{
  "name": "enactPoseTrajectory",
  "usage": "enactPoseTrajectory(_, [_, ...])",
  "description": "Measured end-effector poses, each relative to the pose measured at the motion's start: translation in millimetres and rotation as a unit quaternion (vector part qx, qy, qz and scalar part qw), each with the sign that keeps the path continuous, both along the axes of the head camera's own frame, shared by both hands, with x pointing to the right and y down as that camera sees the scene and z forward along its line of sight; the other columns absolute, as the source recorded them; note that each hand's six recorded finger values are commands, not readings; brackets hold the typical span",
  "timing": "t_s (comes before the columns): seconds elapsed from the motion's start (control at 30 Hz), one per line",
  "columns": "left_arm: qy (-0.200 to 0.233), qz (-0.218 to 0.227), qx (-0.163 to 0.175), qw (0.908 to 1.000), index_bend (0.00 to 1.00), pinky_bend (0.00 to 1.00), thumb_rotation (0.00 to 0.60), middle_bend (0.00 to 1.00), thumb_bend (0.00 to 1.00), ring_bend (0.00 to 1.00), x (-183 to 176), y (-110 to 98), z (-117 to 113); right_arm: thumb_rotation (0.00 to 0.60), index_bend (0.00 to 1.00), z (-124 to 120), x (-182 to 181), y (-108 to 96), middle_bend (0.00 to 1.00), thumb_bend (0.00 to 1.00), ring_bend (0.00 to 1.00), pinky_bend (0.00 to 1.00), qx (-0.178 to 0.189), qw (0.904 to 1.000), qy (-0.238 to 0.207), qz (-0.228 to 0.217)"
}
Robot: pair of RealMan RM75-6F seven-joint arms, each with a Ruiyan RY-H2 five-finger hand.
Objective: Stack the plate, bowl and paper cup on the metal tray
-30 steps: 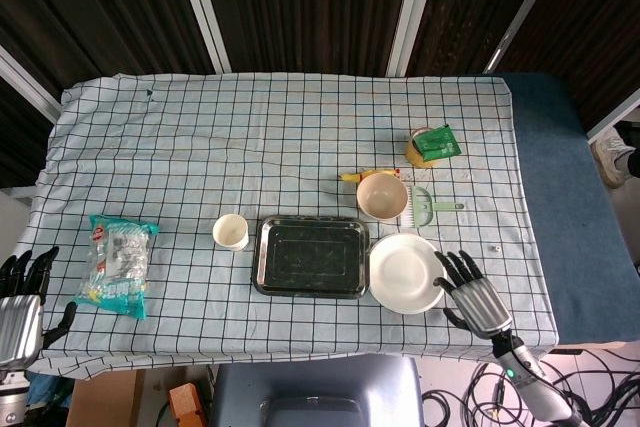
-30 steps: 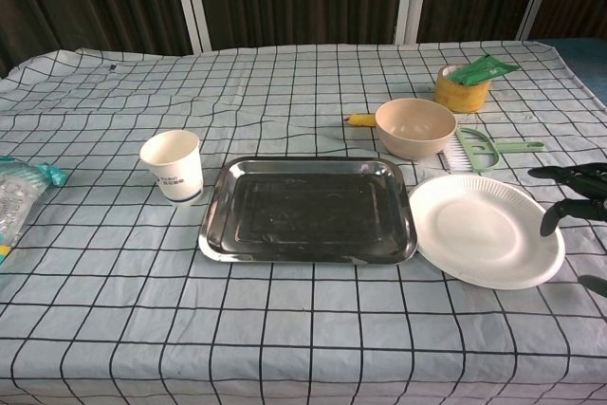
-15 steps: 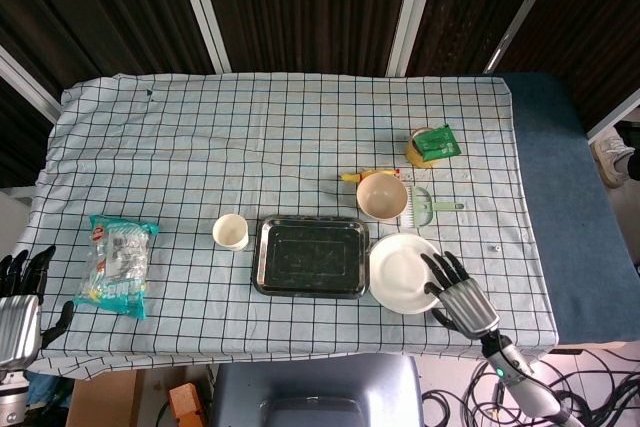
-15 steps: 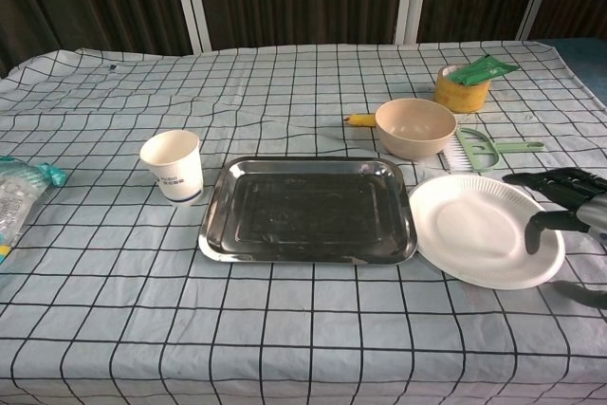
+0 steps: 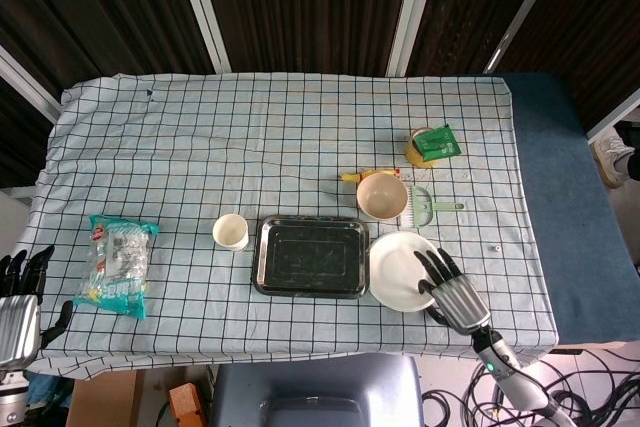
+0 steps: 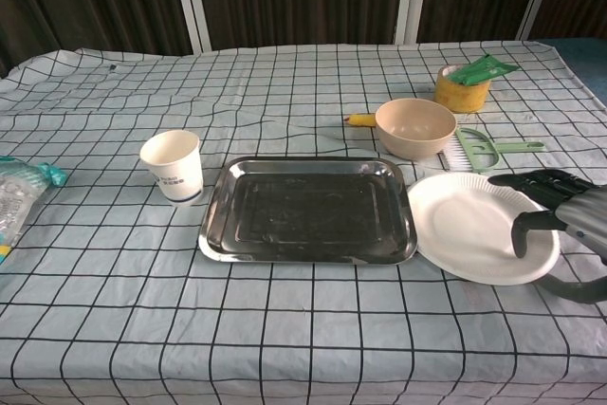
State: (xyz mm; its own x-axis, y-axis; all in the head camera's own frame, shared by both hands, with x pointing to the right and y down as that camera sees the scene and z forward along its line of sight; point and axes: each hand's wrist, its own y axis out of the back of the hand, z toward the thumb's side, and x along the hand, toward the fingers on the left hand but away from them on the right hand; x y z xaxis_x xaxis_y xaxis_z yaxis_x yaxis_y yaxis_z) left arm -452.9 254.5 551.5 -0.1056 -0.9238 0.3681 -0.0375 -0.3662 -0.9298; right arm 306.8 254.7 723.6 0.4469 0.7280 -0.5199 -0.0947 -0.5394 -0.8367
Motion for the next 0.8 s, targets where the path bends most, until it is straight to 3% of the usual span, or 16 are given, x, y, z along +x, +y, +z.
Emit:
enactPoseTrajectory(0.17, [-0.001, 0.000, 0.003, 1.0000, 0.01, 0.05, 0.600, 0.14, 0.37, 0.04, -0.3, -0.4, -1.0, 0.600, 0.55, 0.4, -2.7, -1.1, 0.06, 0.24, 0.00, 0.00, 0.000, 0.9999, -0.011, 0.003])
enactPoseTrajectory(0.57, [-0.007, 0.002, 0.010, 0.9999, 0.01, 0.05, 0.600, 0.14, 0.37, 0.04, 0.3, -0.2, -3.4, 0.600, 0.60, -3.3, -9.1, -4.8, 0.09, 0.53, 0.00, 0.00, 0.010, 0.9994, -0.033, 0.001])
enactPoseTrajectory(0.8, [-0.007, 0.002, 0.011, 0.9999, 0.00, 0.05, 0.600, 0.14, 0.37, 0.04, 0.5, -0.3, -3.4, 0.600, 0.63, -9.8, -13.3, -6.2, 0.10, 0.58, 0.00, 0.00, 0.021, 0.9988, -0.043, -0.006])
